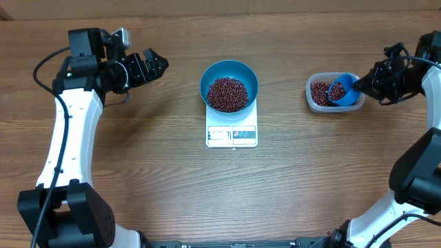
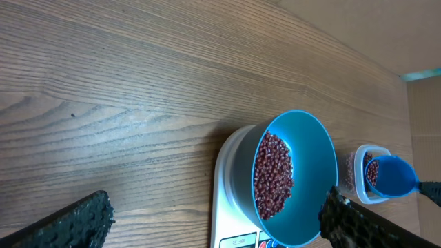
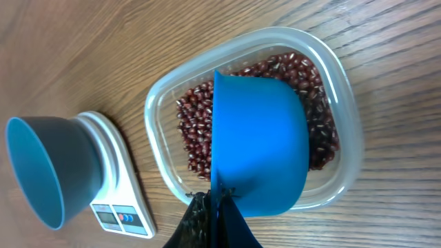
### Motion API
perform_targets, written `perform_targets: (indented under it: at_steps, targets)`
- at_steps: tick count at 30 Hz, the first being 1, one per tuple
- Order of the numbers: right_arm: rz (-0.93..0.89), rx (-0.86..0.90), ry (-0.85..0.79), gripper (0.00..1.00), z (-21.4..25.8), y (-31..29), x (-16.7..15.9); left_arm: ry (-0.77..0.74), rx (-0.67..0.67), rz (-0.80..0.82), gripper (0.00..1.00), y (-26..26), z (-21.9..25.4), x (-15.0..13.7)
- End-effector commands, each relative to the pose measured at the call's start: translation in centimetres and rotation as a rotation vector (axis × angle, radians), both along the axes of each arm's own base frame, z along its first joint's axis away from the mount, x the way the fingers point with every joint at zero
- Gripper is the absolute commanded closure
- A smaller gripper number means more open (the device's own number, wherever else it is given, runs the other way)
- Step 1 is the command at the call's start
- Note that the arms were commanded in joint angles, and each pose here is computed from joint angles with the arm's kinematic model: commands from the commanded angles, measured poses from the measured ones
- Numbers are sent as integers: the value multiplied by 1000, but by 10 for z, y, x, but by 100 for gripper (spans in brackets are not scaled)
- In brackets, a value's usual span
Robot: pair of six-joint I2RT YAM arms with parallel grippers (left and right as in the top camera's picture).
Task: Scoop item into bowl and weigh 150g on scale
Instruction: 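Dip the scoop into the beans and fill it, right gripper, then lift the filled scoop and carry it over the teal bowl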
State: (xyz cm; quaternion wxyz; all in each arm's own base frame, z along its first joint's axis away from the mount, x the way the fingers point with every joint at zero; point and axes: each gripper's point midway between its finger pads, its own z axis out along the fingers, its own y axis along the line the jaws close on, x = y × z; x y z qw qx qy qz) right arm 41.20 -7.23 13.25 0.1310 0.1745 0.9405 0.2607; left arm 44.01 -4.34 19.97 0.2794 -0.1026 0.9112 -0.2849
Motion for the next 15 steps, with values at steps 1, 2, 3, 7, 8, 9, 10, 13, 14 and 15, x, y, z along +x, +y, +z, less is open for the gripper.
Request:
perform_targets:
  at_steps: [1, 2, 3, 7, 8, 9, 10, 13, 14, 15]
  targets:
    - [36, 112, -154, 96, 52, 19, 13, -49, 16, -5, 1, 1, 17, 2]
    - [44, 135, -176, 96, 60, 23, 15, -49, 16, -5, 0, 1, 17, 2]
    - [54, 165, -204, 96, 71, 27, 18, -49, 16, -5, 0, 1, 17, 2]
    - [127, 311, -324, 96, 114, 54, 25, -49, 16, -5, 1, 1, 17, 2]
    - [148, 345, -346, 96, 123, 61, 26, -49, 16, -5, 0, 1, 17, 2]
    - [169, 375, -364, 96, 130, 69, 26, -49, 16, -5, 1, 1, 17, 2]
    - [190, 398, -377, 96, 134, 76, 26, -49, 16, -5, 0, 1, 17, 2]
    - [246, 415, -381, 96, 137, 99, 27, -49, 16, -5, 0, 1, 17, 2]
    - [267, 402, -378, 96, 135, 108, 27, -49, 16, -5, 1, 1, 17, 2]
    - [281, 386, -376, 96, 133, 114, 28, -49, 16, -5, 0, 1, 17, 2]
